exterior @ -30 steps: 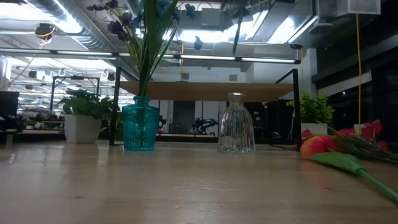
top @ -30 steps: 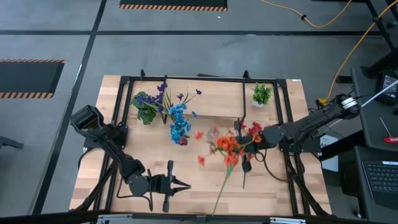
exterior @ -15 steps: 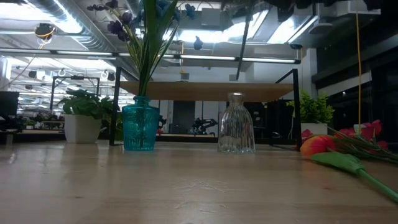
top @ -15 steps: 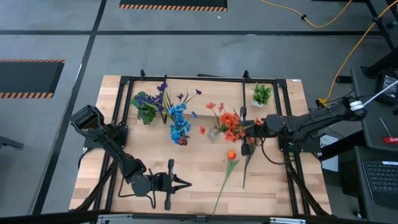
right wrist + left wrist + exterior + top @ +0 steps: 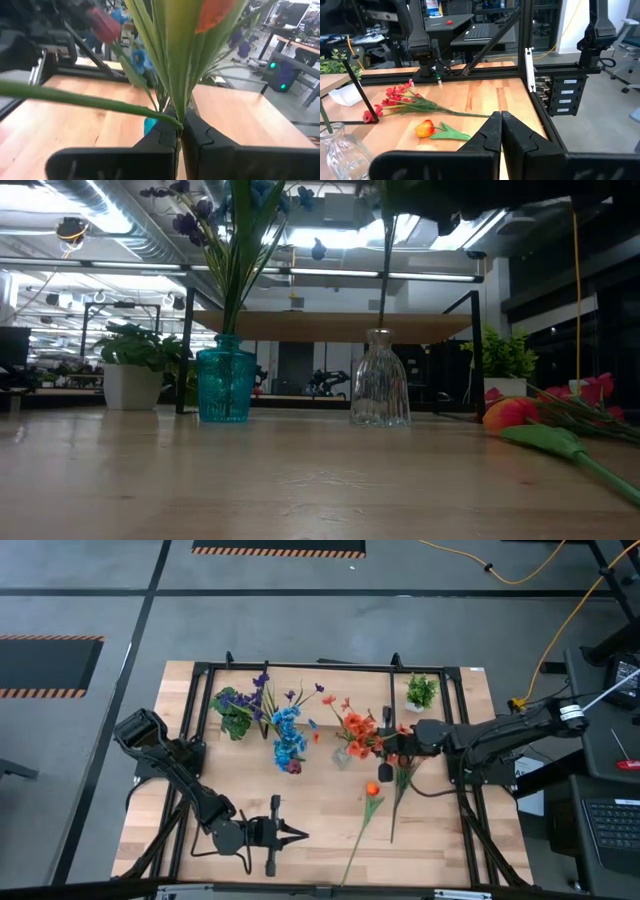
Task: Pick and place flowers into a vace then onto a shelf
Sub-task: Put the red orange flowers into the transparent vase
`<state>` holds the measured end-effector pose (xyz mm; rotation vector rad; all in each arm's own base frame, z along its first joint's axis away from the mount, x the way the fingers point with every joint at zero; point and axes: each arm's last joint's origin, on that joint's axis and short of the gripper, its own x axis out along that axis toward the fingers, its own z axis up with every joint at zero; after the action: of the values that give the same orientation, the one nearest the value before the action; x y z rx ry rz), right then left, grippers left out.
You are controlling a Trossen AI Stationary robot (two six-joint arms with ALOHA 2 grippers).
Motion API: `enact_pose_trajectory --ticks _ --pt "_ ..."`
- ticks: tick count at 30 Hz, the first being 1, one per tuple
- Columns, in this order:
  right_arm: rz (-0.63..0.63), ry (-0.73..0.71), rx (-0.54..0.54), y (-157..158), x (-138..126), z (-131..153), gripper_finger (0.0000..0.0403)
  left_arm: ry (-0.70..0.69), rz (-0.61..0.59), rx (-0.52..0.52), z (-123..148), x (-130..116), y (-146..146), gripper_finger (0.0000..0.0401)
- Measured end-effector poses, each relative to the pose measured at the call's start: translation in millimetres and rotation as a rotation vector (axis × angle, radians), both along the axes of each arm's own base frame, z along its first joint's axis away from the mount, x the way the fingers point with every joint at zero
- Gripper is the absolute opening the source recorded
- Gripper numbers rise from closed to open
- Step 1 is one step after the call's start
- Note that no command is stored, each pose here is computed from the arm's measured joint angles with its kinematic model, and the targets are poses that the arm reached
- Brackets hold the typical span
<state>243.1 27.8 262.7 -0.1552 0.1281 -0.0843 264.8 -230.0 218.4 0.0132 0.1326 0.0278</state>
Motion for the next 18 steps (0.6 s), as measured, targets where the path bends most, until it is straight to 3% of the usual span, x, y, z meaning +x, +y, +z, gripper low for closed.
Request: enact_pose_trajectory --ticks 18 --pt "-0.042 0.101 0.029 -7 19 -27 0.0004 -0.001 0.003 -0.015 0 0 0 0.0005"
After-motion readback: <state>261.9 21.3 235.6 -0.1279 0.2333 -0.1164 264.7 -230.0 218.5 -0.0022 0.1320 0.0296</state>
